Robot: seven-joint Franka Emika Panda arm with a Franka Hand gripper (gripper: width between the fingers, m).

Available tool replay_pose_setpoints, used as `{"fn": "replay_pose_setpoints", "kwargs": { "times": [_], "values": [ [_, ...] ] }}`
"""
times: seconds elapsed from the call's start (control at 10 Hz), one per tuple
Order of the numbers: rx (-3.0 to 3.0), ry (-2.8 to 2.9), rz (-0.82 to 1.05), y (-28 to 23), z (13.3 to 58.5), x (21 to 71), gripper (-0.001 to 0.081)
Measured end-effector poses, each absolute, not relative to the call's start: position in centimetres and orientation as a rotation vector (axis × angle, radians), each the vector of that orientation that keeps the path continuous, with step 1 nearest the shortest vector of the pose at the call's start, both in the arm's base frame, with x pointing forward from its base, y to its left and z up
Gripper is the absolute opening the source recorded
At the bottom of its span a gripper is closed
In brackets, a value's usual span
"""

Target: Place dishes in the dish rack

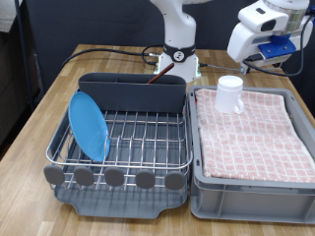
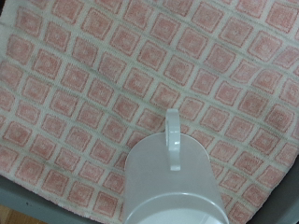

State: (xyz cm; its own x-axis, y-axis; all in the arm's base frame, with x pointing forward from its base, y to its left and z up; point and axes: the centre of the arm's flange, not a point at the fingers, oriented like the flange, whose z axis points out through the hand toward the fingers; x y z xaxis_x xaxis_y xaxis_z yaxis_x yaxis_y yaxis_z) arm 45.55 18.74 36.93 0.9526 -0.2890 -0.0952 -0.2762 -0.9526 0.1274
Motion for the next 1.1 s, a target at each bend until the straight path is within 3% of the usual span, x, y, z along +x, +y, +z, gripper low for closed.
{"fn": "replay_pose_setpoints", "kwargs": {
  "times": [0.5,1.1],
  "values": [
    [2.963,-0.389,-0.251,19.0,35.8,44.9,0.0802],
    [2.919,-0.377,-0.354,19.0,31.0,45.2,0.0802]
  ]
}}
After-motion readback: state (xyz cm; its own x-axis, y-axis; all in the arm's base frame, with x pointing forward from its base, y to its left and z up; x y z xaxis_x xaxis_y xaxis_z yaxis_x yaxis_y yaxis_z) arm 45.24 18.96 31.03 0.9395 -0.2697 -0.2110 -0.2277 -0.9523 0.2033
